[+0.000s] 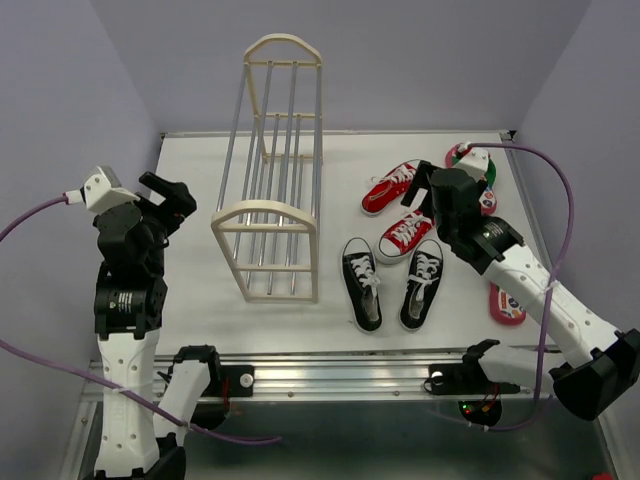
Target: Place and organize the shoes onto the shoe shelf
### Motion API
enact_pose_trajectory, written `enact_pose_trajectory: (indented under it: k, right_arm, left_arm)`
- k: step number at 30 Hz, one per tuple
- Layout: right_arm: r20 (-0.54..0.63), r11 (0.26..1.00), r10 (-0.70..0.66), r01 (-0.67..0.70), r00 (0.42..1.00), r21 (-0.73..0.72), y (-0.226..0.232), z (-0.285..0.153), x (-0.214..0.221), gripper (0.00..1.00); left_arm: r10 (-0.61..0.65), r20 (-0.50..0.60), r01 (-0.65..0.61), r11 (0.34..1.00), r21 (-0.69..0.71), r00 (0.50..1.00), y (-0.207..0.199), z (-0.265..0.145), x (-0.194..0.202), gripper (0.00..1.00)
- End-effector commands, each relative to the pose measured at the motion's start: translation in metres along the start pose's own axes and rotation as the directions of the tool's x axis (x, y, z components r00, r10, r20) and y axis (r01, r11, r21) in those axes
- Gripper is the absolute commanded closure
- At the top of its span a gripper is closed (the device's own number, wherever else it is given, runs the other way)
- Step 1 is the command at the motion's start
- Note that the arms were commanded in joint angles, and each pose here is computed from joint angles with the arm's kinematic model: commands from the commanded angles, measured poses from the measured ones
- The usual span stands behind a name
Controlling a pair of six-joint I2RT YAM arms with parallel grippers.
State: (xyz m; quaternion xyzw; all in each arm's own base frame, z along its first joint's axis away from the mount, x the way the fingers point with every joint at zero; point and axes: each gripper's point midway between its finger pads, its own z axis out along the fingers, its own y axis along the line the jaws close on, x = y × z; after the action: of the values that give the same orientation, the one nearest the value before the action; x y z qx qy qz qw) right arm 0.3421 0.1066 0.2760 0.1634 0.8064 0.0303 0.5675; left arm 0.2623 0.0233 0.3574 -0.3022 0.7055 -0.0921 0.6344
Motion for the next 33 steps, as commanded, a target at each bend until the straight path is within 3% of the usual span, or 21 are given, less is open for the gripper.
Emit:
enact_pose_trajectory:
  k: [1,8,17,21,28,33]
  right_arm:
    - [0.001,0.999,0.031,-0.031,1.0,-0.027,0.001,-0.012,-0.006,0.0]
    - [-0.046,1.0,-0.014,0.013,0.999,-0.023,-0.009,-0.021,0.006,0.0]
    - [-0.21,0.97,-0.119,0.069,0.97,-0.233,0.01,-0.04,0.047,0.0]
    - [-0.292,0.94,-0.194,0.092,0.936,-0.329,0.016,-0.047,0.077,0.0]
    - [-0.363,0.921,-0.249,0.104,0.898,-0.376,0.02,-0.046,0.104,0.0]
    - [-0.358,0.89,-0.299,0.122,0.885,-0.44,0.026,-0.047,0.114,0.0]
  left_arm:
    - [0.055,-0.017,-0.054,0.997,0.063,0.998,-0.011,0.005,0.002,0.01]
    - [0.084,-0.043,-0.079,0.991,0.111,0.996,-0.024,0.012,0.003,0.01]
    - [0.13,-0.086,-0.115,0.981,0.159,0.988,-0.032,0.01,0.008,0.01]
    - [0.13,-0.051,-0.118,0.976,0.181,0.99,-0.04,-0.001,-0.007,0.01]
    - [0.115,-0.036,-0.107,0.977,0.184,0.993,-0.054,-0.005,-0.032,0.01]
    - [0.162,-0.153,-0.081,0.898,0.433,0.975,-0.104,0.001,-0.01,0.01]
